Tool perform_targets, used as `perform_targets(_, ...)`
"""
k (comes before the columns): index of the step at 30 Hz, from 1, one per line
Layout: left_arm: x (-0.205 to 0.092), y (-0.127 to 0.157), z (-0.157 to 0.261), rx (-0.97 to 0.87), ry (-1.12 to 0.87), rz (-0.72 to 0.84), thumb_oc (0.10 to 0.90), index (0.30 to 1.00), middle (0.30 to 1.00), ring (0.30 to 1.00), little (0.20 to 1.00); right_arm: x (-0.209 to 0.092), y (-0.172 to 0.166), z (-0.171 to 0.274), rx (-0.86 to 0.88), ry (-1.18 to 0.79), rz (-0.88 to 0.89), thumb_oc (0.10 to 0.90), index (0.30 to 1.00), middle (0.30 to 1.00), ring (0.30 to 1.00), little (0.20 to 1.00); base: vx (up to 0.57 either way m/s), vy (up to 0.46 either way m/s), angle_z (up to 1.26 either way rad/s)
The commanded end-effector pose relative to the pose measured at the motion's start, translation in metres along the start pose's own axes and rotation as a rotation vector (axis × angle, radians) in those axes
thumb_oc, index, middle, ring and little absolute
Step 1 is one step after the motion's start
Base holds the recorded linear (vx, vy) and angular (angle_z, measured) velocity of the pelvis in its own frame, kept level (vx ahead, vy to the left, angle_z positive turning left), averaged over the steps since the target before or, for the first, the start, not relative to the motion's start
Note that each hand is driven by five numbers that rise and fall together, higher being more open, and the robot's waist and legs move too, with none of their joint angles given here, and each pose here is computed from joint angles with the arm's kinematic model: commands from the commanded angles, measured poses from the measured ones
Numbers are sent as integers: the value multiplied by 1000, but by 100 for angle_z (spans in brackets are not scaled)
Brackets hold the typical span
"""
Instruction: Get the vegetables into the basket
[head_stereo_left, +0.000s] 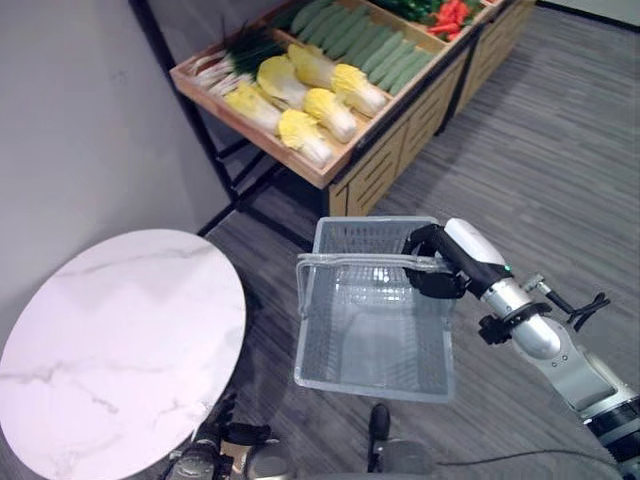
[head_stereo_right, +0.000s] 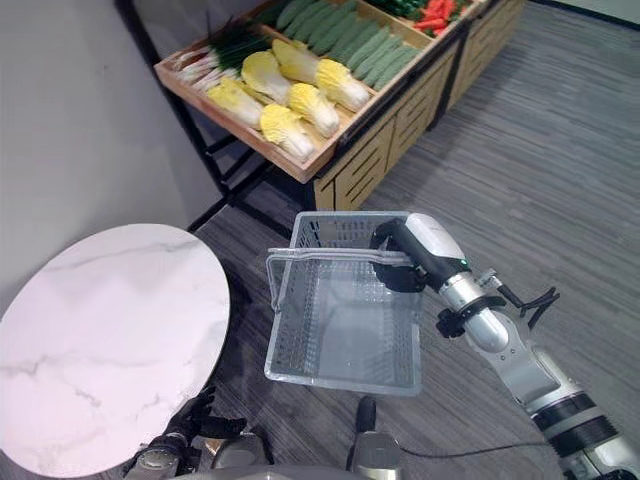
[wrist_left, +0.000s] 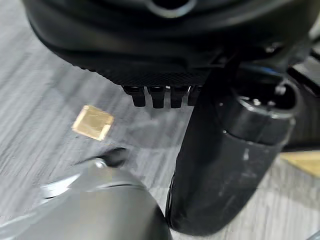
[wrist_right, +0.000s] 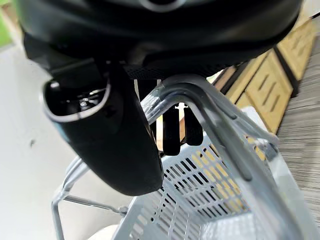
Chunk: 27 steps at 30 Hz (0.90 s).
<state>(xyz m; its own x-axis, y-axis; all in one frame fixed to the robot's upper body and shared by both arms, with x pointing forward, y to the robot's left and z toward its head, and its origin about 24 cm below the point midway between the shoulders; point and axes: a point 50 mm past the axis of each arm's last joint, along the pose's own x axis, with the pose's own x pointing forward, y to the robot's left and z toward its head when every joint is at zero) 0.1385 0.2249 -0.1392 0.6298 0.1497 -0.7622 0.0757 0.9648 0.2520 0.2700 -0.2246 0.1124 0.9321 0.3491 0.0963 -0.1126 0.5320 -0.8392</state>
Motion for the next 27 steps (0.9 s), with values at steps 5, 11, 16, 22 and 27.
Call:
perform_targets(5, -2, 25, -8, 75, 26, 65, 900, 1000, 1000, 1000, 1000, 17, -57, 60, 56, -339, -279, 400, 300, 300, 300, 300, 141, 245, -103)
perform_targets(11, -1, 32, -1, 67, 0, 86, 900, 1000, 1000, 1000, 1000, 11, -54, 35, 74, -220, -338, 400, 300, 300, 300, 300, 58, 211, -63)
perform_targets(16, -2, 55, 6, 81, -29, 148, 900, 1000, 1000, 1000, 1000, -31, -54, -29, -22, 104, -384, 400, 300, 300, 300, 300, 39, 165, -66)
perform_targets(22, -2, 60, 9, 88, -41, 161, 900, 1000, 1000, 1000, 1000, -72, -39, -73, -61, 357, -406, 400, 300, 300, 300, 300, 14, 47, -47)
perform_targets(27, -2, 54, 7, 85, -35, 150, 900, 1000, 1000, 1000, 1000, -88, -27, -94, -100, 491, -387, 400, 300, 300, 300, 300, 17, -146, -67)
